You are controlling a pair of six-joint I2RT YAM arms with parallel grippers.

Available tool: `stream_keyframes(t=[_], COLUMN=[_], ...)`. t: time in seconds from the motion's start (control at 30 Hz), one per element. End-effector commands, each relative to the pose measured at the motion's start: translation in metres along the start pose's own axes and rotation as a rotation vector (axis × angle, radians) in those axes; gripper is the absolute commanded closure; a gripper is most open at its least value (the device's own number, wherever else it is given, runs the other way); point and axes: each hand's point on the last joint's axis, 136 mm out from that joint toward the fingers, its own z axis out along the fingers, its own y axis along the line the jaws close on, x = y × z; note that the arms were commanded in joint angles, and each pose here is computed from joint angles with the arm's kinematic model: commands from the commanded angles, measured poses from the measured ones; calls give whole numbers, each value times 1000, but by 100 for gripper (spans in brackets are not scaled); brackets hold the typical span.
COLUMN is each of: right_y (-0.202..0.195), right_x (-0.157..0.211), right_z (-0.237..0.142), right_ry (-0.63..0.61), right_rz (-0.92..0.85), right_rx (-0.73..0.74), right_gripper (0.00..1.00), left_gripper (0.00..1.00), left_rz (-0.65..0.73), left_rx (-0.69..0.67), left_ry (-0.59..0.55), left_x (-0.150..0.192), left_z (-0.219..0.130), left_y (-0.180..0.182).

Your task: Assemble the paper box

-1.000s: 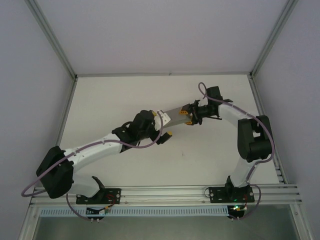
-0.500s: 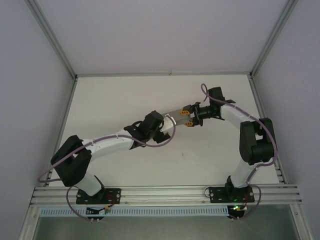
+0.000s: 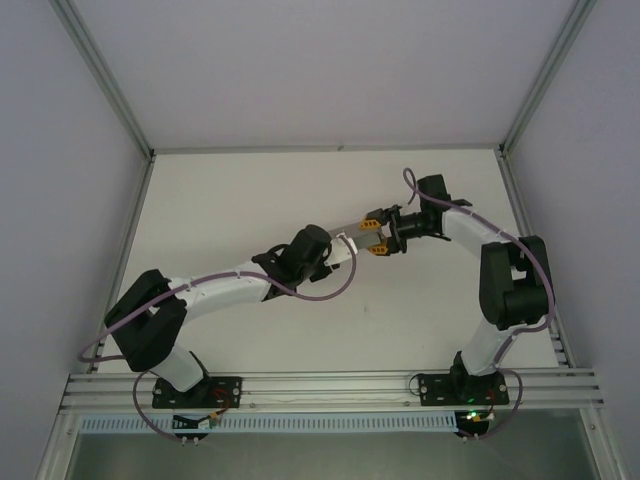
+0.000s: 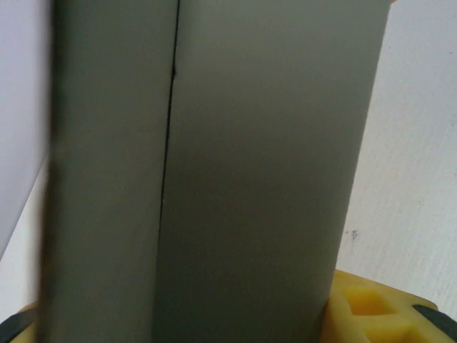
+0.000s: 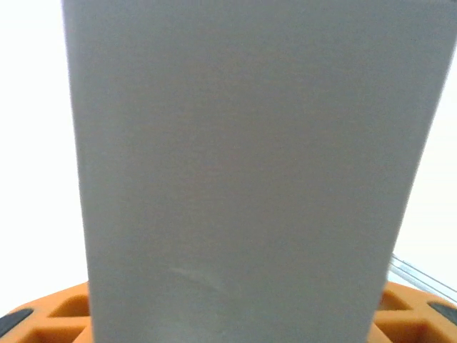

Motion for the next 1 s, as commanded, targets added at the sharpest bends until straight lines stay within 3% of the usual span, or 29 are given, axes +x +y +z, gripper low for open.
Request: stream_keyframes(t=[0.0,0.1,0.2,0.33,0.4,0.5,0.6,0.73,0.83,0.97], right_y=[5,11,17,25,32,31,28,25,23,13], right_x=[8,-1,-24,-38,-28,-18,-4,23,31,34], right_z=[-4,-14,-37,-75,-85,-100,-98,-77,-63,-44], right_ry=[-24,-141,-384,-663,-710,-811,-794,-610,-503,-380], right_rz=[-63,-167,-370,-658,-838,-940,-1086,-1197,-1239,-1253], right_rx=[13,46,145,262,272,282,284,224,182,252], right_gripper=[40,19,0,0,0,0,0,1,9,16], left_gripper=[63,66,72,74,74,73,73,73,72,72], left_rz=[-50,-60,-75,-93,-112,-102,-79,-98,-96,-94], left_rx=[-17,39,121,246,364,488,521,570,613,613], left_ry=[-36,-8,15,94,159,274,374,385,400,405], left_x=[-16,-13,-9,10,21,40,56,55,56,56], left_z=[-9,-17,-25,-36,-44,-50,-43,-36,-32,-26], left_y=[13,7,-1,-13,-23,-39,-45,-50,-57,-57])
